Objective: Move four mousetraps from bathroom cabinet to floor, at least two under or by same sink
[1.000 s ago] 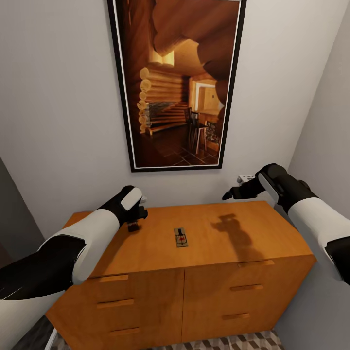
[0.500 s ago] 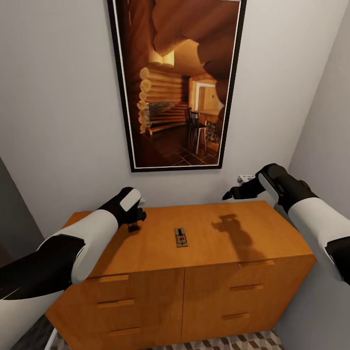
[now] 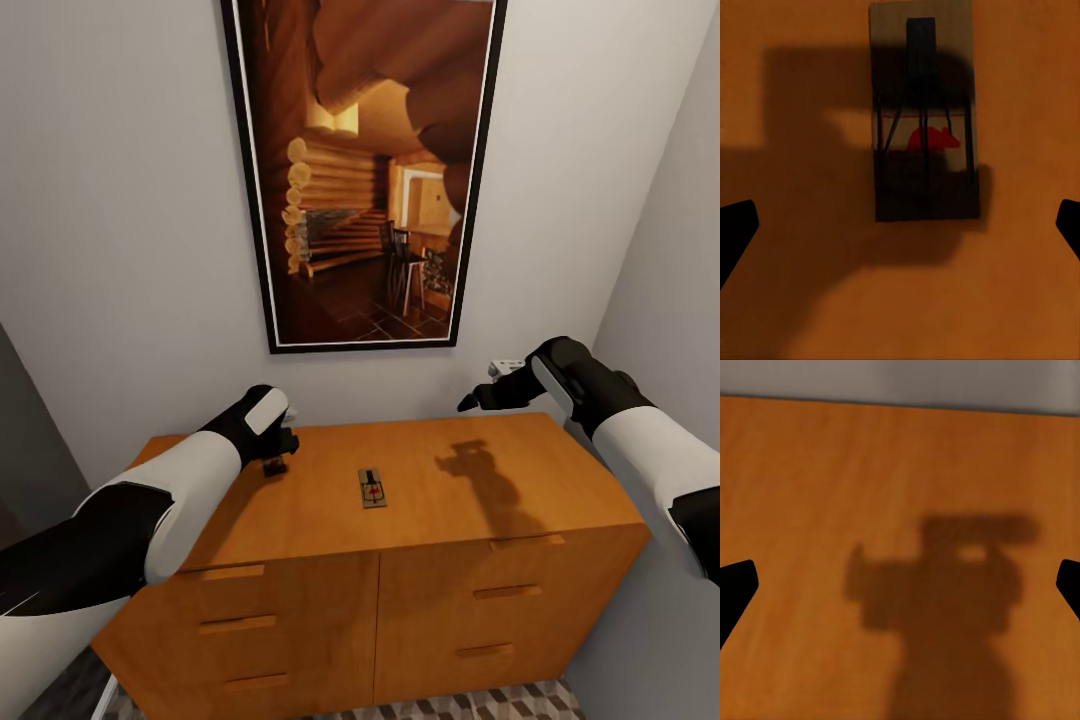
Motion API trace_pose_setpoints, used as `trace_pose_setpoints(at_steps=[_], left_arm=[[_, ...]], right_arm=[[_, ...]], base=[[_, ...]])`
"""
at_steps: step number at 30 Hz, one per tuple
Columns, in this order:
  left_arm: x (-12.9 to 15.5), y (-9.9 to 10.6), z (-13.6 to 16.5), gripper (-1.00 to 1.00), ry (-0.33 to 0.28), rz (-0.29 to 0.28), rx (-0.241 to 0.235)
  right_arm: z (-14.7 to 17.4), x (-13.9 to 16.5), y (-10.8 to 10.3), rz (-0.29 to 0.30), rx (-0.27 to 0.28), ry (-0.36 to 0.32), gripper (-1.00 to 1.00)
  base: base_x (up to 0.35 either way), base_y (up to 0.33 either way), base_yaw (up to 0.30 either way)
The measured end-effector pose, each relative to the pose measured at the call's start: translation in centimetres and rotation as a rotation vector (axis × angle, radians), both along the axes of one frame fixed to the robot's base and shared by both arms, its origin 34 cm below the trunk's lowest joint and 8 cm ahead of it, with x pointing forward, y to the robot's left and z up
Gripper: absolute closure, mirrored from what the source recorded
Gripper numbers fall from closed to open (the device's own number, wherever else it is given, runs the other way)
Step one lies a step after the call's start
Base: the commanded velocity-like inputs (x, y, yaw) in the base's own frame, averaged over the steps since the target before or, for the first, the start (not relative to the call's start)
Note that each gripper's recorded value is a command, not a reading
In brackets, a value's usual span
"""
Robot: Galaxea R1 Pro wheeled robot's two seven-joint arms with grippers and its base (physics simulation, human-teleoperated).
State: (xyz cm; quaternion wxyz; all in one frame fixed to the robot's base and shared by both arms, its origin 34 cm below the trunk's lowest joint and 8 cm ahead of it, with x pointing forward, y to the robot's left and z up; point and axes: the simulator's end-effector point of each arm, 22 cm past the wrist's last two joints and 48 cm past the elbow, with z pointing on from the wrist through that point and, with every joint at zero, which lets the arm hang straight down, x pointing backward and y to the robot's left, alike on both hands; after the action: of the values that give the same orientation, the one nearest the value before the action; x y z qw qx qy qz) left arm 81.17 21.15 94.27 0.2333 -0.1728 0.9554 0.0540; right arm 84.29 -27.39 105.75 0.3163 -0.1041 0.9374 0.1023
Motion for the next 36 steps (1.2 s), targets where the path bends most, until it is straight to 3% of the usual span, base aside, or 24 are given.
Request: trace_pose_setpoints(at_steps=[11,36], left_arm=[[0.1,0.0,-1.6,-1.0,0.0,0.0,-0.001],[0.1,0.0,-1.6,-1.0,-0.001,0.0,-0.002]], right_arm=[[-1.6,0.1,0.0,0.0,0.0,0.0,-1.0],[-1.6,0.1,0.0,0.0,0.0,-0.001,-1.0]], base=[[0.0,0.0,0.0],[0.0,0.0,0.0]])
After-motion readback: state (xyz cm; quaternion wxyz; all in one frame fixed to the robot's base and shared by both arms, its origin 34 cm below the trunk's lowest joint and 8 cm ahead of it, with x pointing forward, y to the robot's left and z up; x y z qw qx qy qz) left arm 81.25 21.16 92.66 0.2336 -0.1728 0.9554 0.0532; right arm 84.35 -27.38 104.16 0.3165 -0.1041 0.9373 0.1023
